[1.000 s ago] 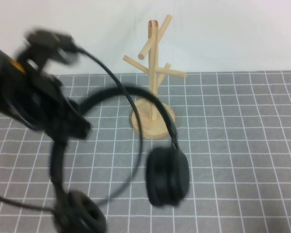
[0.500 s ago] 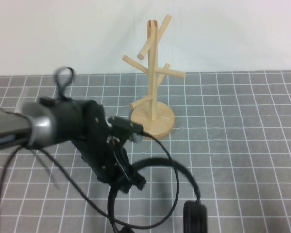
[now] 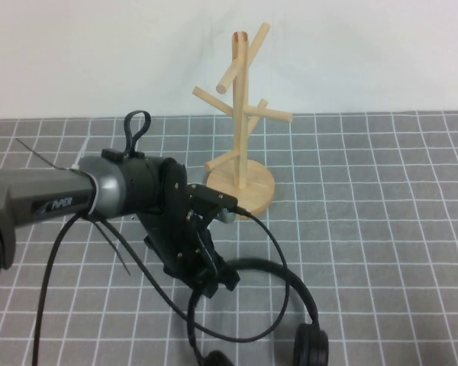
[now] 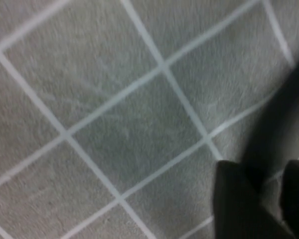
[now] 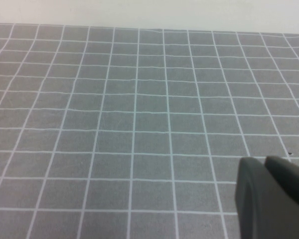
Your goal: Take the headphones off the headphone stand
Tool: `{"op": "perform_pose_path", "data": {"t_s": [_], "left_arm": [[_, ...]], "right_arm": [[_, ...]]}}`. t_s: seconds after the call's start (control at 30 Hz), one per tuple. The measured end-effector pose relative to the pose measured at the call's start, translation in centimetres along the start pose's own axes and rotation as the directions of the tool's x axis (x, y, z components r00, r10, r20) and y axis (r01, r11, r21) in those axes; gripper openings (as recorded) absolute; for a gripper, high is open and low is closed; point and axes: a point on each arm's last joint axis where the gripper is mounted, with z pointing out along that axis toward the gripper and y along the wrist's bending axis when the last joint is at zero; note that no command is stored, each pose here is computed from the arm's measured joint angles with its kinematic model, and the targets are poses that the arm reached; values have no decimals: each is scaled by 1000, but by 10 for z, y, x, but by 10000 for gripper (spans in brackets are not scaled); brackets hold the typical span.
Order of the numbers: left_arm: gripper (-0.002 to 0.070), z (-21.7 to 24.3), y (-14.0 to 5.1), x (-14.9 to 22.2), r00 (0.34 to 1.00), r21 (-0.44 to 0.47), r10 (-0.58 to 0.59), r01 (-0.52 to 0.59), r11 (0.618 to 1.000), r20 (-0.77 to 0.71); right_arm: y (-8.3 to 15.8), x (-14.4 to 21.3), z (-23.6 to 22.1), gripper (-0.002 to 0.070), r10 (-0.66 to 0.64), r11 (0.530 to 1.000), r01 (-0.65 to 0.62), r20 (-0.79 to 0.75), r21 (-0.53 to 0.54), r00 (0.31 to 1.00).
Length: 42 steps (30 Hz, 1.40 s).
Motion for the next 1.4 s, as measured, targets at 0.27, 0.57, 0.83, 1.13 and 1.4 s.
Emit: {"op": "perform_pose_path", "data": {"t_s": [0.27, 0.57, 0.83, 1.13, 1.4], "left_arm": [[379, -12, -1, -12, 1000, 7, 11, -11, 1000, 13], [44, -88, -14, -12, 984, -13, 40, -38, 999, 173], [0, -154, -30, 56, 906, -70, 45, -17, 997, 422], [-2, -194, -47, 160, 714, -118, 71, 16, 993, 697], [-2, -215, -61, 241, 473, -149, 123, 17, 989, 873]], "right_arm": [[0, 0, 0, -8, 0, 1000, 0, 0, 0, 1000], [0, 0, 0, -8, 0, 1000, 0, 0, 0, 1000], [0, 0, 0, -8, 0, 1000, 0, 0, 0, 1000], [0, 0, 0, -8, 0, 1000, 0, 0, 0, 1000], [0, 0, 0, -8, 0, 1000, 0, 0, 0, 1000]]}}
